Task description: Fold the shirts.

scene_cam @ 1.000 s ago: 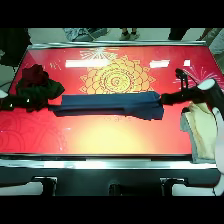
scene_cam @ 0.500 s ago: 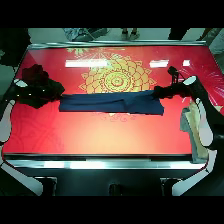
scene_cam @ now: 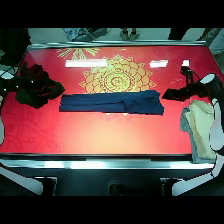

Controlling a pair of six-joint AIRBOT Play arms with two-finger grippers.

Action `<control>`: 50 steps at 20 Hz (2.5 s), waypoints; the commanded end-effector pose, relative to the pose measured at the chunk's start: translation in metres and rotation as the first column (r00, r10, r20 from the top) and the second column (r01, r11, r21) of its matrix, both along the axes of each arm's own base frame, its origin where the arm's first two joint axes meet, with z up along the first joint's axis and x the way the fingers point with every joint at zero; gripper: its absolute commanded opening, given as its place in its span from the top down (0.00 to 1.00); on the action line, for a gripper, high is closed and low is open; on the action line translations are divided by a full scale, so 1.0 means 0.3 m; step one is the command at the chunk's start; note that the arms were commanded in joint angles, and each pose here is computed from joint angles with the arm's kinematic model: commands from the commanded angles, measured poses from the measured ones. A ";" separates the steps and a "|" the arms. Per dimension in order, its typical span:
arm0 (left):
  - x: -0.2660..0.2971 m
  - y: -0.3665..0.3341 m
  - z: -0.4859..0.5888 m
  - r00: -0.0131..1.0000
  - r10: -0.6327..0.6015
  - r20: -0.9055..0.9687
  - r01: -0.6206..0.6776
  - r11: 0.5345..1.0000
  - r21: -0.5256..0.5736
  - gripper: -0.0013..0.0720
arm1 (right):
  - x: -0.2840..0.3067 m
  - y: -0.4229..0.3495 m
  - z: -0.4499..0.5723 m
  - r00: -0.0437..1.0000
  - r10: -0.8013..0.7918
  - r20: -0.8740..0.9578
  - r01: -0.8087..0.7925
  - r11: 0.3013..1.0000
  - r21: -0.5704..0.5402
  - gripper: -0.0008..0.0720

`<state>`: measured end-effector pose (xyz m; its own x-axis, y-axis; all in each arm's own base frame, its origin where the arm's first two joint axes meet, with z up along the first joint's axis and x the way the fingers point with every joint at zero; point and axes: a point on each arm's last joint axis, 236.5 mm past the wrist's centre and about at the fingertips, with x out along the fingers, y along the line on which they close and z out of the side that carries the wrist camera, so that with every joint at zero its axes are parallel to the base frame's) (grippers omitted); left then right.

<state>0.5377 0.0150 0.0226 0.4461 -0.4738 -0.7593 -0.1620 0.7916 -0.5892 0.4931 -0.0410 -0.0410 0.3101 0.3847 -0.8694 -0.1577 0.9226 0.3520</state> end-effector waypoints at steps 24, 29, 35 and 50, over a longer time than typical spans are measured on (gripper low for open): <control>-0.315 -1.160 -0.007 0.775 -0.628 0.073 0.631 0.775 -0.031 0.94 | -0.209 0.358 0.350 0.970 0.243 -0.005 -0.239 0.957 0.164 0.93; -0.383 -1.387 -0.148 0.797 -0.603 0.027 0.601 0.788 -0.136 0.94 | -0.366 0.371 0.572 0.960 0.278 0.044 -0.280 0.959 0.039 0.93; -0.562 -1.700 -0.189 0.811 -0.583 -0.041 0.508 0.738 -0.444 0.94 | -0.533 0.362 0.748 0.965 0.251 0.082 -0.250 0.968 -0.025 0.93; -0.186 -0.968 0.475 0.837 -0.409 0.364 0.458 0.887 -0.059 0.94 | -0.222 0.855 0.475 0.915 0.365 0.172 -0.385 0.917 0.103 0.92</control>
<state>0.4672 -0.3546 0.1025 0.2335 -0.8293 -0.5077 0.3385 0.5587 -0.7571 0.4021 0.1536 0.1348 0.2750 0.5217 -0.8076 -0.5157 0.7889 0.3341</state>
